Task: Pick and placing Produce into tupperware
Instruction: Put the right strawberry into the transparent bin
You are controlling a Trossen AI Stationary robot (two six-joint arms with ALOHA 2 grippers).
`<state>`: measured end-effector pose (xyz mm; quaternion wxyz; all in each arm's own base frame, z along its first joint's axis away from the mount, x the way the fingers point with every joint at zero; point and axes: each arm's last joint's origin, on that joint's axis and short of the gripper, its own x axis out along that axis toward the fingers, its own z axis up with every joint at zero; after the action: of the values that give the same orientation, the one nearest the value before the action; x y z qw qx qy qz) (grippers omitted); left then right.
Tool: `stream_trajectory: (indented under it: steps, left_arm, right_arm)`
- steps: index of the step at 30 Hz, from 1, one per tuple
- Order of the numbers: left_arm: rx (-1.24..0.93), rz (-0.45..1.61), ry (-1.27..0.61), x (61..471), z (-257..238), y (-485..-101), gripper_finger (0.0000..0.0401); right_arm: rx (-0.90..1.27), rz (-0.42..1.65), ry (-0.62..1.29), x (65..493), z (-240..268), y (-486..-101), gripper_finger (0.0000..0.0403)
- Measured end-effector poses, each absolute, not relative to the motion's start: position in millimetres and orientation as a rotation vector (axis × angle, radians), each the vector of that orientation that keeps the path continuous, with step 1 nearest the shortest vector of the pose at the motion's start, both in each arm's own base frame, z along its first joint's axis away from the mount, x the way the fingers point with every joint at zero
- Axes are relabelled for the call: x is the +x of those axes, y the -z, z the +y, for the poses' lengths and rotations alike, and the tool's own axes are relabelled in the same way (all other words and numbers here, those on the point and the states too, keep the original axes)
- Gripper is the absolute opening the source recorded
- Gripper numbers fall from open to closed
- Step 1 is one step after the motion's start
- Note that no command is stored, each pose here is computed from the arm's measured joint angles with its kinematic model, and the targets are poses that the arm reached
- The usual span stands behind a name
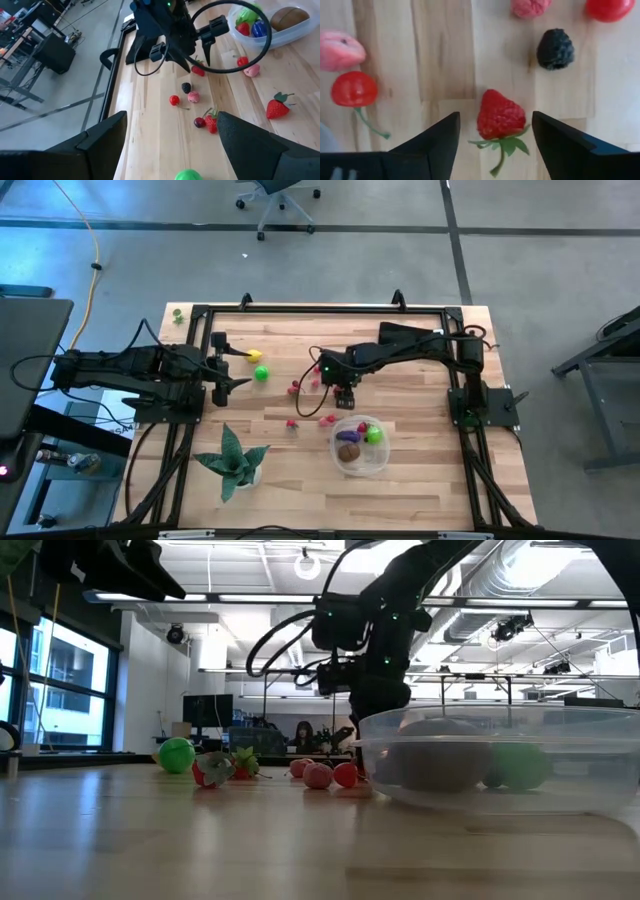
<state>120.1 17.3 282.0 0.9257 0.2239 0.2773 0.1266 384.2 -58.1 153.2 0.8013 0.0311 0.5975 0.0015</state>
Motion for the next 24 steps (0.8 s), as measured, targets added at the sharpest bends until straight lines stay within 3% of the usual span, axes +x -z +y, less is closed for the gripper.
stream_trajectory:
  steps: [24]
  left_arm:
    - [0.460, 0.568, -0.260, 120.0, 17.3, -282.0, 0.0299]
  right_arm:
    - [0.080, 1.271, -0.008, 385.5, -57.9, -152.3, 0.0134]
